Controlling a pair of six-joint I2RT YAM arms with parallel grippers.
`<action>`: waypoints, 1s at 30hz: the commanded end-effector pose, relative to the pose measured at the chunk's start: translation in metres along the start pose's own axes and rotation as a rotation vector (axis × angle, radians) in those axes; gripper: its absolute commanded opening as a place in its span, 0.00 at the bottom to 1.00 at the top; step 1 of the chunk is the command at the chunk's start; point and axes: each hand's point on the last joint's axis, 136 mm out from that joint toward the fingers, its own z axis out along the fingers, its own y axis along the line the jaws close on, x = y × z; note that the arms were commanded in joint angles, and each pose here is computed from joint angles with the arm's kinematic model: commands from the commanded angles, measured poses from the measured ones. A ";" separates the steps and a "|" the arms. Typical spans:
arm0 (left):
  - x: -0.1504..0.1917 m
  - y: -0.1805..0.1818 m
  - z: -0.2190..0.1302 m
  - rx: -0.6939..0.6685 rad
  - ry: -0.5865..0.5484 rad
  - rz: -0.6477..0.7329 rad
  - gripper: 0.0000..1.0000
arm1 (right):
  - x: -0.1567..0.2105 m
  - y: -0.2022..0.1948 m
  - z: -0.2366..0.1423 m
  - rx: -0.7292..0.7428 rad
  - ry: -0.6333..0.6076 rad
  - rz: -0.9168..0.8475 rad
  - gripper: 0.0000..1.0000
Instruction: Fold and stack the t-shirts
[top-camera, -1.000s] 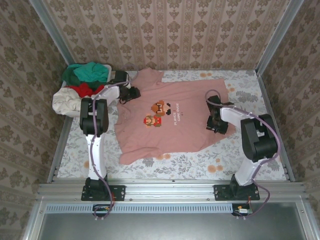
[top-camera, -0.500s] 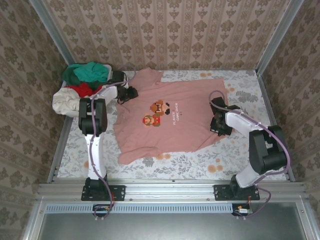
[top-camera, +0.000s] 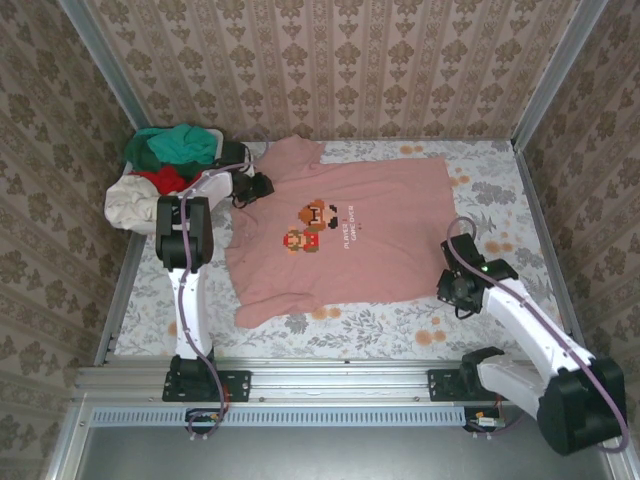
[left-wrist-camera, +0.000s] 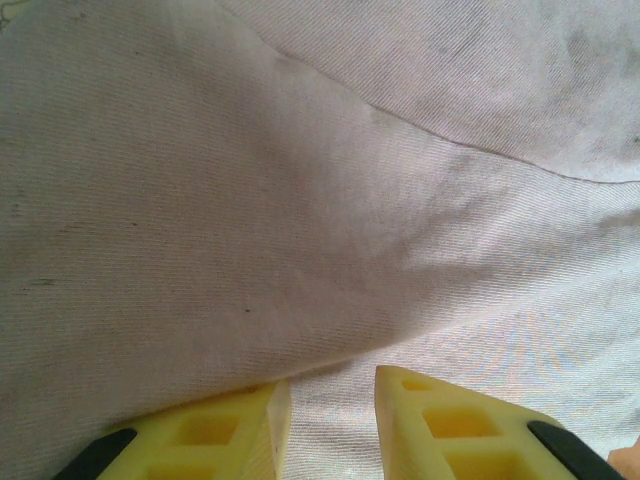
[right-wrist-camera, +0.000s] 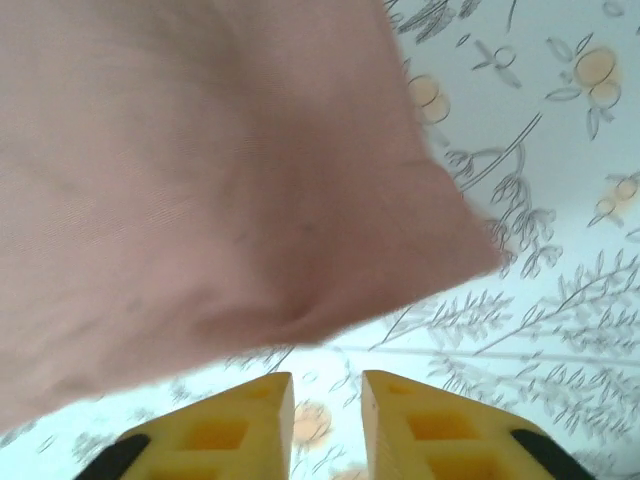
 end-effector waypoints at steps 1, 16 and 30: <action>0.018 0.024 0.015 -0.048 0.064 -0.053 0.31 | -0.002 0.002 -0.025 -0.011 -0.012 0.025 0.28; 0.021 -0.027 -0.097 0.008 -0.042 0.052 0.53 | -0.073 0.067 0.074 -0.006 0.091 -0.063 0.39; 0.128 -0.003 -0.052 -0.085 0.124 0.056 0.52 | 0.015 0.252 -0.032 -0.499 -0.352 -0.864 0.44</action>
